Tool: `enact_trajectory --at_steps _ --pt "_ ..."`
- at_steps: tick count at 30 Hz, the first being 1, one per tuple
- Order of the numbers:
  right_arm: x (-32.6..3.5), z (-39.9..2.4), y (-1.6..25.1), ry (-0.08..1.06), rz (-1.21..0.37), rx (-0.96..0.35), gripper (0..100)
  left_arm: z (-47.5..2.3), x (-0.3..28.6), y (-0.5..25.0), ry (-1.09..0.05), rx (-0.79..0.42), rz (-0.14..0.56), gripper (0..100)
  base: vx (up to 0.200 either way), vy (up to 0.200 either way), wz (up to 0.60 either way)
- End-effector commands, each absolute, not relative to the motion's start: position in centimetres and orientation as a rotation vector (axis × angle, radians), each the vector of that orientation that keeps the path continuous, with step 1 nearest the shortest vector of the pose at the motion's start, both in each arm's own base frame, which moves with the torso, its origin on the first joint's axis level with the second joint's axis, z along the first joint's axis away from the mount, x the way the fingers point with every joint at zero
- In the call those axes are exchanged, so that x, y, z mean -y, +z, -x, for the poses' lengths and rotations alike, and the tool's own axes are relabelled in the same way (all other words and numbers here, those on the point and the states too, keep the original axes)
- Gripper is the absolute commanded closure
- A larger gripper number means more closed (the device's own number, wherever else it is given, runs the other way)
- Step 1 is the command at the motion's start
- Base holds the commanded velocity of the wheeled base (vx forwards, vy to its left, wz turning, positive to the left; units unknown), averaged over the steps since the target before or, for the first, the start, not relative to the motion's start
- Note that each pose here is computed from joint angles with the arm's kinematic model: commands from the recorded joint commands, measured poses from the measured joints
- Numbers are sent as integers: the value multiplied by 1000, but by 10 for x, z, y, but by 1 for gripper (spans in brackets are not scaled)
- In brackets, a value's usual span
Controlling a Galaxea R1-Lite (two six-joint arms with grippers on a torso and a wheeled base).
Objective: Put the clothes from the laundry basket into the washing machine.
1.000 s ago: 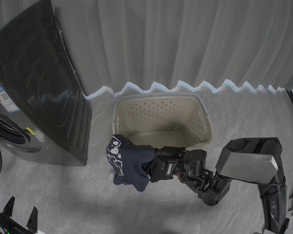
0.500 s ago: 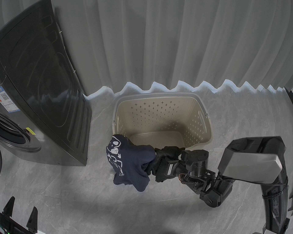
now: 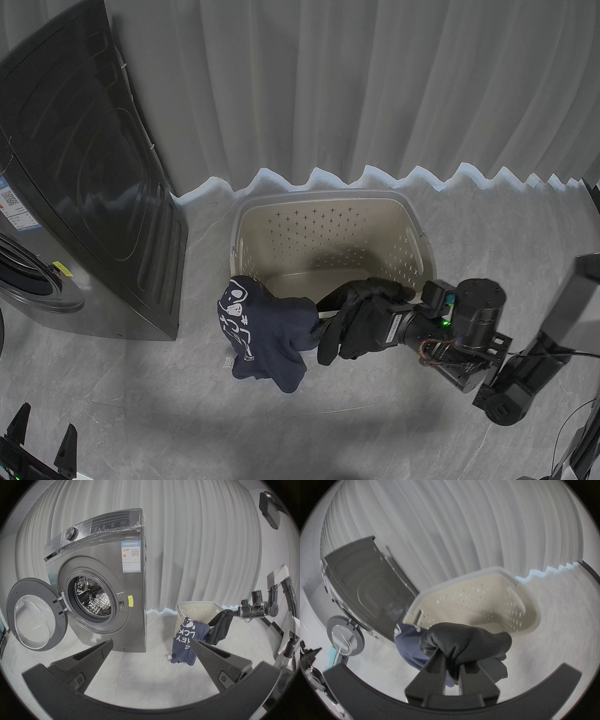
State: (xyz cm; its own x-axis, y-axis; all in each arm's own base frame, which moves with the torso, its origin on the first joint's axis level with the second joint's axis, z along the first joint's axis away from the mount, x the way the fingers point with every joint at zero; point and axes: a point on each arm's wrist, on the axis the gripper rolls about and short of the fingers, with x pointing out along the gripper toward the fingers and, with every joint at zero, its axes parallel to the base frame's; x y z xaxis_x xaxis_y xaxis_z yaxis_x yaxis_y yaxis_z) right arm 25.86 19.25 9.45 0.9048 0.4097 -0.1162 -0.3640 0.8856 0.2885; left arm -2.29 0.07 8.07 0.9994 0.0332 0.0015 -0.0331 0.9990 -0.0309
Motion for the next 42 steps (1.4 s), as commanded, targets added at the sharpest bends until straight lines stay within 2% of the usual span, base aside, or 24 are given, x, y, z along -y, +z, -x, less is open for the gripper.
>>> enact_trajectory --at_steps 1,4,9,15,21,27,42 --pt "-171 -206 177 501 -305 35 100 23 -1 76 34 2 31 0 0 0 0" --pt "-171 -192 191 541 -302 70 100 23 -1 76 34 2 29 0 0 0 0" --pt "-170 -184 187 562 -260 79 100 23 -1 76 34 2 31 0 0 0 0" --pt "-169 -177 201 615 -253 157 100 23 -1 76 29 2 29 0 -200 0 0" --pt "-166 -176 201 606 -245 165 100 23 -1 76 21 2 31 0 -200 0 0" --pt "-164 -173 207 610 -255 185 100 23 -1 76 20 2 29 0 0 0 0" --pt "-165 -173 208 615 -268 209 100 23 -1 76 21 2 38 0 0 200 0"
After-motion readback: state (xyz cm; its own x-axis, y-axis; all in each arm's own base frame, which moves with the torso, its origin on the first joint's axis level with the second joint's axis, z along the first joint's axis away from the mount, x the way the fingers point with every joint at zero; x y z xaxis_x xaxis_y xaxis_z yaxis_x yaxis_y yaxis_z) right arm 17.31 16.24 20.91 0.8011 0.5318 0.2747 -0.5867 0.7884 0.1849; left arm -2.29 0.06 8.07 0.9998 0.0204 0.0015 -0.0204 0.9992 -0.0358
